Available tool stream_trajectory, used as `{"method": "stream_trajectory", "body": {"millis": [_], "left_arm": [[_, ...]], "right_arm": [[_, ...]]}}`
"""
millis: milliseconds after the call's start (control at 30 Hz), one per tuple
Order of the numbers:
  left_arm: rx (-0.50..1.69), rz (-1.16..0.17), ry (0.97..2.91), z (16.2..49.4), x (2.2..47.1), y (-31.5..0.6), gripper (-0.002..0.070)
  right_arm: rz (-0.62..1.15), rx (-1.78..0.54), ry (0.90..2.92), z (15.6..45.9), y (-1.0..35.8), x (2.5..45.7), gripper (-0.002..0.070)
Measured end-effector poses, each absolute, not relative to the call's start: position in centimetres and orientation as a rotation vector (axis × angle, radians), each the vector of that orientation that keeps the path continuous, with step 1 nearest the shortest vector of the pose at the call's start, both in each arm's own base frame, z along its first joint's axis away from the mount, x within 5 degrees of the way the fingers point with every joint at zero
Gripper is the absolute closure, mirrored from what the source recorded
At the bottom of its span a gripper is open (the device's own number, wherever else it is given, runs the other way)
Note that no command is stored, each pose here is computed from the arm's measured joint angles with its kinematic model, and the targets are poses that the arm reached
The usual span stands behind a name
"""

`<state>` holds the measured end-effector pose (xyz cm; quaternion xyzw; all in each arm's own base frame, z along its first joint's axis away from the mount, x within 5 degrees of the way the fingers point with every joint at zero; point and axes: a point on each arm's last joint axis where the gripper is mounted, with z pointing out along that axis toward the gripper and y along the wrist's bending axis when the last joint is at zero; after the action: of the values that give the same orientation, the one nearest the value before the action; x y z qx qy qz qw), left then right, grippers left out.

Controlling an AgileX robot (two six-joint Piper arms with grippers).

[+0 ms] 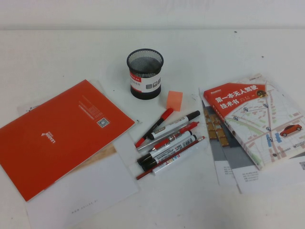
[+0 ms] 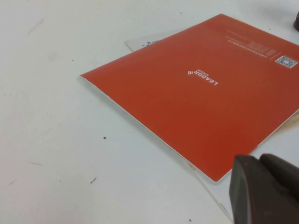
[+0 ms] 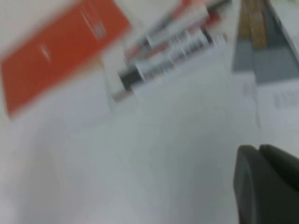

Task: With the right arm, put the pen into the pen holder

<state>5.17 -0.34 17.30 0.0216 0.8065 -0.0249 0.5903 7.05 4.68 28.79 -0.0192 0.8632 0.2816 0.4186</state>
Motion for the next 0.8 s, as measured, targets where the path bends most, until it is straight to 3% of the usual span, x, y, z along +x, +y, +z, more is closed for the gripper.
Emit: {"method": "stream_trajectory", "body": {"millis": [233,400,600,800], "left_arm": [[0.050,-0.058,1.877,17.3,5.2,-0.3,0.0678],[0.050,-0.058,1.877,17.3,5.2,-0.3,0.0678],[0.050,-0.058,1.877,17.3,5.2,-0.3,0.0678],[0.050,-0.058,1.877,17.3,5.2,-0.3,0.0678]], "right_arm": [[0.531,-0.260,2.573,30.2,5.6,13.7,0.0696],[0.446,-0.461,2.703,29.9,7.6,18.5,0.0696],[0.240,-0.874,2.709,29.3,12.8,21.9,0.0696],[0.030,-1.195,2.589,28.2,17.2,24.3,0.0696]]}}
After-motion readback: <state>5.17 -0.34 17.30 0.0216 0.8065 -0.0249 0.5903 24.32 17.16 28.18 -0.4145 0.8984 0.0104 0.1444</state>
